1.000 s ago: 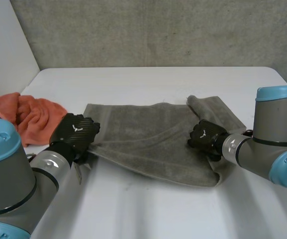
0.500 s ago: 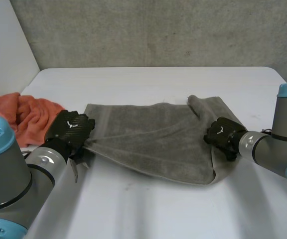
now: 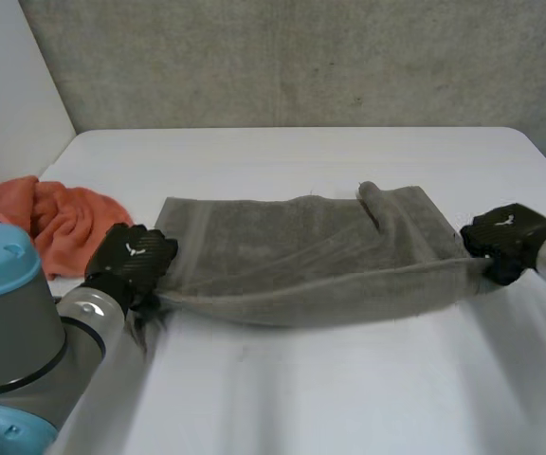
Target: Fold the laundry.
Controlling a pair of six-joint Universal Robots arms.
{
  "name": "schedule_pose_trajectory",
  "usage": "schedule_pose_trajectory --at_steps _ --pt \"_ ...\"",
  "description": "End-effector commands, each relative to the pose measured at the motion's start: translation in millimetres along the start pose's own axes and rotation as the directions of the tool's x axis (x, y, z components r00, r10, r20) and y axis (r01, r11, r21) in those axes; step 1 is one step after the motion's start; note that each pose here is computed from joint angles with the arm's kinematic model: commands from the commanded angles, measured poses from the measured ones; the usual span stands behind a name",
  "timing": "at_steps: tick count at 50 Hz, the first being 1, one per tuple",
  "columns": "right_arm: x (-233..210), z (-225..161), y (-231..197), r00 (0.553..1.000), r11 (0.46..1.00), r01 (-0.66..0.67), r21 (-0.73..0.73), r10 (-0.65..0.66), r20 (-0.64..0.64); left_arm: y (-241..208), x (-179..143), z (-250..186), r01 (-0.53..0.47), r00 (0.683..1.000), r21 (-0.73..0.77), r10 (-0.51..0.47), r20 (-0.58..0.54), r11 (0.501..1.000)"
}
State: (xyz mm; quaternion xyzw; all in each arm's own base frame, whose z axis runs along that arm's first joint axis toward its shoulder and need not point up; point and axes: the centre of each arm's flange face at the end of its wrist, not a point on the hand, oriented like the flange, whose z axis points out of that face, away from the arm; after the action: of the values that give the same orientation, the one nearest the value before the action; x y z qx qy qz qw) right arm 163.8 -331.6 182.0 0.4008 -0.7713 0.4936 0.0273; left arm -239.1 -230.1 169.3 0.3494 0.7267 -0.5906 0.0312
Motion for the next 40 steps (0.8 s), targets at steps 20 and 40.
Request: schedule_pose_trajectory --at_steps 20,40 --pt "25 -56 0 0.940 0.945 -0.284 0.161 0.308 -0.149 15 -2 -26 -0.043 0.995 -0.143 0.055 0.079 0.989" --pt "88 -185 -105 0.895 0.965 0.098 0.243 0.021 -0.445 -153 -80 -118 -0.136 0.959 0.282 0.055 0.277 0.950"
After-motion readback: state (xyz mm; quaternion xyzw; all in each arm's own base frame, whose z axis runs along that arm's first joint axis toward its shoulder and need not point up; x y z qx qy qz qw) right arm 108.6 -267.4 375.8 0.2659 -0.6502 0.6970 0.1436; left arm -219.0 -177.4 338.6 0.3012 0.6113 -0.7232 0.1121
